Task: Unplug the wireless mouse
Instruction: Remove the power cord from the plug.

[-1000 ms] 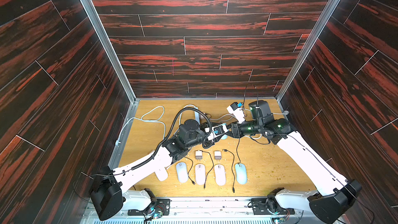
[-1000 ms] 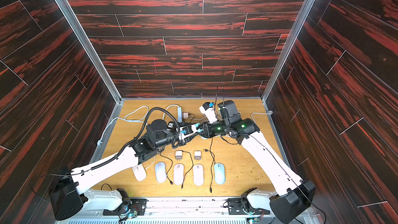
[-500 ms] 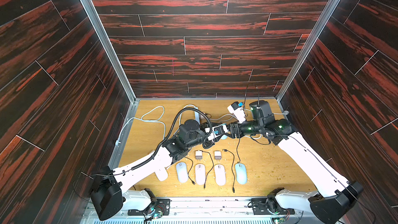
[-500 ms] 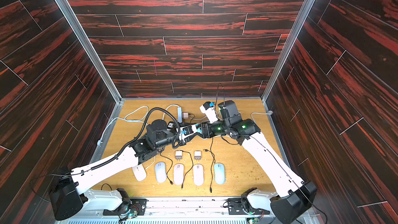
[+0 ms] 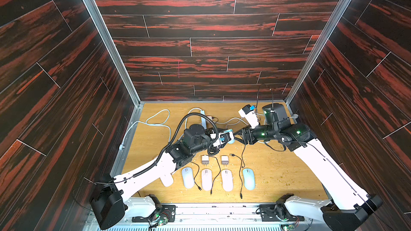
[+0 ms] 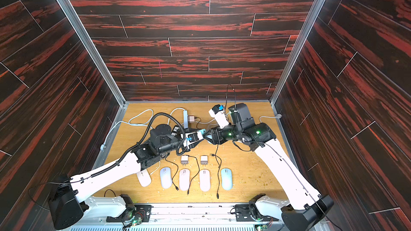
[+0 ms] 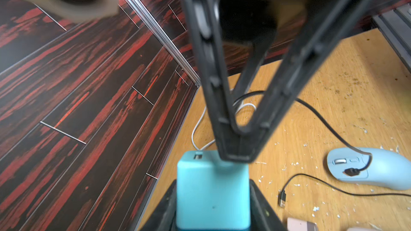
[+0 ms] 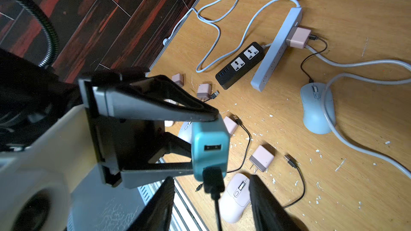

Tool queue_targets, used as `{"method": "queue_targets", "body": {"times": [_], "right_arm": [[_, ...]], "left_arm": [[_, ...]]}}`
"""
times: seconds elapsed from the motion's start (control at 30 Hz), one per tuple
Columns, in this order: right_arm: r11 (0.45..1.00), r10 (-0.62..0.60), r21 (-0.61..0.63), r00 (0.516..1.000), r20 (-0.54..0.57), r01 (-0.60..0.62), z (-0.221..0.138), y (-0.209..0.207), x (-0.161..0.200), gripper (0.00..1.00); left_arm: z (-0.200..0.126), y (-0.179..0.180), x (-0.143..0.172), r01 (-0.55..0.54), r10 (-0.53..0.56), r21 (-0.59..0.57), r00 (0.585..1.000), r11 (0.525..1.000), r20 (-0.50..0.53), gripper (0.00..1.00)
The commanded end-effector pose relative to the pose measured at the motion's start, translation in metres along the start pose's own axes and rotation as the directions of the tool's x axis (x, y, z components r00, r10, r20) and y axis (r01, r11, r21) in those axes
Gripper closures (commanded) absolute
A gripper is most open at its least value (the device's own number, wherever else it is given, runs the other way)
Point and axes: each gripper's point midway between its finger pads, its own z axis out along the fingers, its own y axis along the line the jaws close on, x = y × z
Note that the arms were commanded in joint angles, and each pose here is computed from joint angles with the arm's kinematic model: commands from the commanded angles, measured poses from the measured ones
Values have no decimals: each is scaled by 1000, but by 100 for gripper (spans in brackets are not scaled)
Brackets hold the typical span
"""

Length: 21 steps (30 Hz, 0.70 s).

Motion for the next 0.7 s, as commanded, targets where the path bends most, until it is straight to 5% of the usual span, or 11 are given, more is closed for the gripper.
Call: {"method": "queue_targets", "body": {"times": [0.0, 0.67], "right_arm": [[1000, -21, -18, 999, -26, 20, -10, 8, 4, 46], [986, 124, -100, 989, -86, -132, 8, -2, 9, 62]], "left_arm": [[-11, 2, -14, -45, 45, 1, 998, 999, 33, 100], [-10, 1, -17, -58, 58, 15, 997, 998, 45, 100]]}}
